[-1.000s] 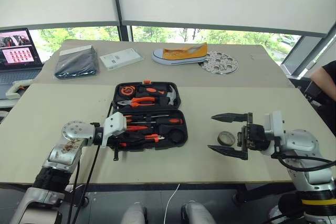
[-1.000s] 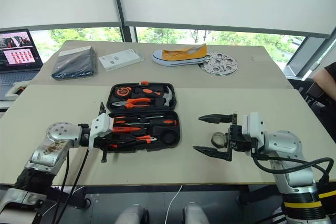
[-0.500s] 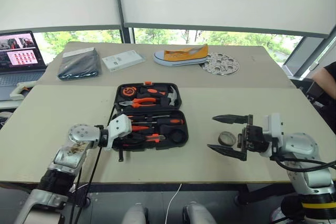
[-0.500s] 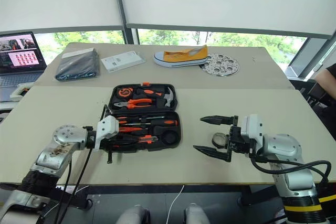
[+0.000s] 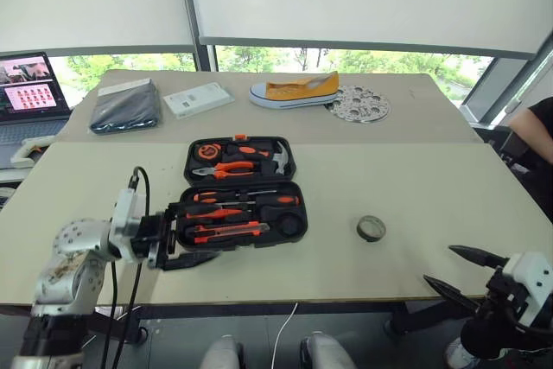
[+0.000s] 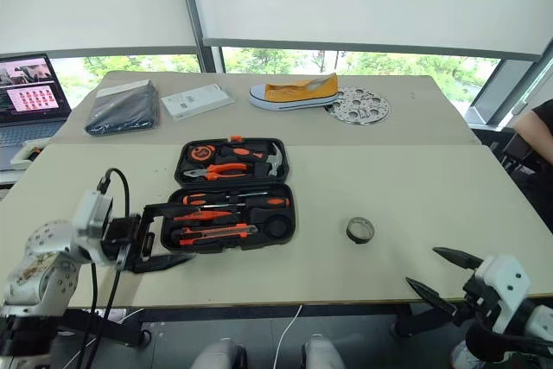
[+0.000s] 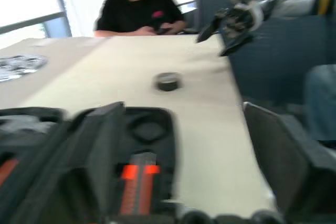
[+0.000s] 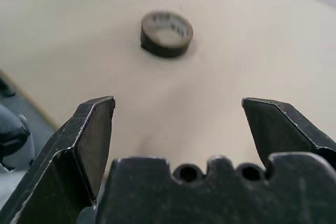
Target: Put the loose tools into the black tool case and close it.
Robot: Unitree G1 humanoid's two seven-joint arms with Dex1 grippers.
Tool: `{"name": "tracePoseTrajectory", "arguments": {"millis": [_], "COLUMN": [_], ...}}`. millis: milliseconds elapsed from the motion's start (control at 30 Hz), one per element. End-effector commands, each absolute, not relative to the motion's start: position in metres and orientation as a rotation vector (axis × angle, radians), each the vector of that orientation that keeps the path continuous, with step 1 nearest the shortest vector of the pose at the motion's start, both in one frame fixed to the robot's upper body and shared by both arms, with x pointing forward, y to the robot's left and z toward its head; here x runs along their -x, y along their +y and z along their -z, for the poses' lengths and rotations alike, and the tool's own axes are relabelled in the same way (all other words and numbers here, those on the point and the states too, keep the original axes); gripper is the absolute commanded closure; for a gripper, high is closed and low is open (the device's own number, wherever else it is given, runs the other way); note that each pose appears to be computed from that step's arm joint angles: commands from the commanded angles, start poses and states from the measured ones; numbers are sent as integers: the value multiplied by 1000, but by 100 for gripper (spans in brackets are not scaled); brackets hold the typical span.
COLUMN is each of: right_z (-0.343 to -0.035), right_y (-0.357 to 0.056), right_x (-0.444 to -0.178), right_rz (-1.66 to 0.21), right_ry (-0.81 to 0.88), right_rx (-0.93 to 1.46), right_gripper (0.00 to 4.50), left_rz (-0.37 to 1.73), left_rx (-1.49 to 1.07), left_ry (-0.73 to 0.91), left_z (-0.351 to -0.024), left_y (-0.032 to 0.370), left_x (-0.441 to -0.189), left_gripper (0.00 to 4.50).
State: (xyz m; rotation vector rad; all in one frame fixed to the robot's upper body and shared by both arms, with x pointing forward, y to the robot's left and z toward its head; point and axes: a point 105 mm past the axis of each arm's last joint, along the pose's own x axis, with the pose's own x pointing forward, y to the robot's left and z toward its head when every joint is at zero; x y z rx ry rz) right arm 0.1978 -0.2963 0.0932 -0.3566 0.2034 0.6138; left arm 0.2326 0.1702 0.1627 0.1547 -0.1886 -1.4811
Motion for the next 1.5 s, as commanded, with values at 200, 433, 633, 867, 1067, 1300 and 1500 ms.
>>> {"name": "tracePoseTrajectory", "arguments": {"millis": [200, 433, 633, 867, 1067, 1300, 1500], "right_z": [-128, -129, -111, -93, -107, -157, -148], "right_y": [-255, -210, -200, -208, -194, -100, -61], "right_x": [-229, -263, -280, -290, -298, -290, -291], "right_rz": [-742, -861, -879, -869, -969, -1319, -1412], "right_ry": [199, 413, 476, 581, 489, 270, 356], "right_rx": [412, 553, 609, 661, 690, 462, 428], "right_gripper": [0, 0, 26, 247, 441, 441, 441], "left_rz": [1471, 1438, 1441, 1431, 1393, 1302, 1260], "left_rx": [-216, -244, -242, -250, -262, -246, -257], "left_ry": [-146, -167, -160, -169, -190, -201, -191], "left_z": [-153, -144, -137, -137, -139, -141, -139], "left_y": [177, 182, 182, 181, 184, 191, 195], "left_x": [-234, -239, -234, -233, -233, -232, -228], "left_gripper": [4, 4, 2, 0, 0, 0, 0]}}
